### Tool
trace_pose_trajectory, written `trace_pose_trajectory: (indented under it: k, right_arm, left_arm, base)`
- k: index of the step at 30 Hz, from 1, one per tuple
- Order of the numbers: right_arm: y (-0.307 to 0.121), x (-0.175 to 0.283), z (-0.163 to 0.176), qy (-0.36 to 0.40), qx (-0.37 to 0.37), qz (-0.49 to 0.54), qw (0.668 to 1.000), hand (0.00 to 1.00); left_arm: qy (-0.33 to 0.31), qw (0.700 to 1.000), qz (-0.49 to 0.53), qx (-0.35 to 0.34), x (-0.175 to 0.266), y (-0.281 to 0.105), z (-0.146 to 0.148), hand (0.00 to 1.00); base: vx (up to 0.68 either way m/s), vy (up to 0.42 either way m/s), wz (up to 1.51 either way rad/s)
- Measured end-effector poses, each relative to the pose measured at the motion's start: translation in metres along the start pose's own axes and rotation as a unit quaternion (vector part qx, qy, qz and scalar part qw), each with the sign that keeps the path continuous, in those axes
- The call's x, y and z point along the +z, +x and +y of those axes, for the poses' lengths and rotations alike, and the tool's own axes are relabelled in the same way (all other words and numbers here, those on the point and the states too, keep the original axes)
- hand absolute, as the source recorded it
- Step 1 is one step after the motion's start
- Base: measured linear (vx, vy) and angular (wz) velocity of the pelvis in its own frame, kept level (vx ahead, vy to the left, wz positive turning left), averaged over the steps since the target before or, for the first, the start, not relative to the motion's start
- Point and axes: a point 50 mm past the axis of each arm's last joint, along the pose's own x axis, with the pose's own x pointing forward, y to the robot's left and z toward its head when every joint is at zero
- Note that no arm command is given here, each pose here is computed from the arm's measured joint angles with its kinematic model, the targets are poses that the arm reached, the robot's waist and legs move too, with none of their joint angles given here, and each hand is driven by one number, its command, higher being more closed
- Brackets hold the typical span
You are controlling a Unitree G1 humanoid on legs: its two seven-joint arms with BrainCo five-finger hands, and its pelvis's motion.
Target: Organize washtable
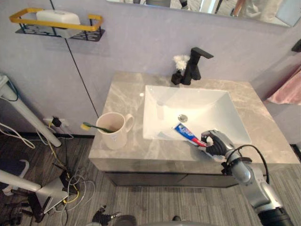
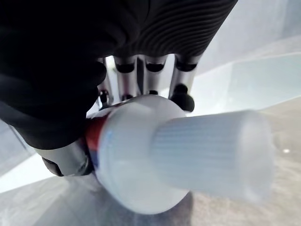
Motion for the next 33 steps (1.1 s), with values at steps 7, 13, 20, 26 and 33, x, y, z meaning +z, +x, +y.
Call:
trace_pose_trajectory:
  k: [7, 13, 20, 26, 33]
  right_arm:
    - [0.001, 0.000, -0.001, 0.009, 0.006, -0.003, 1.000, 1.00]
    - [0.001, 0.000, -0.001, 0.013, 0.004, -0.003, 1.000, 1.00]
    - [-0.002, 0.001, 0.000, 0.016, 0.001, -0.005, 1.000, 1.00]
    - [-0.007, 0.003, 0.007, 0.038, -0.012, -0.002, 0.999, 1.00]
    - [-0.007, 0.014, 0.006, 0.063, -0.067, -0.017, 0.996, 1.00]
  left_arm:
    - [-0.009, 1.000, 0.002, 0.001, -0.001, 0.000, 0.001, 0.00]
    - [-0.009, 1.000, 0.002, 0.002, -0.001, 0.000, 0.001, 0.00]
    - [-0.010, 1.000, 0.003, 0.003, -0.001, 0.000, 0.001, 0.00]
    - [-0.014, 1.000, 0.005, 0.006, -0.003, -0.001, 0.002, 0.00]
    - [-0.022, 1.000, 0.008, 0.011, -0.006, -0.002, 0.002, 0.00]
  base:
    - [0.00, 0.000, 0.00]
    - [0.00, 0.000, 0.00]
    - [0.00, 0.000, 0.00]
    - [0.00, 0.000, 0.00]
    - [0.00, 0.000, 0.00]
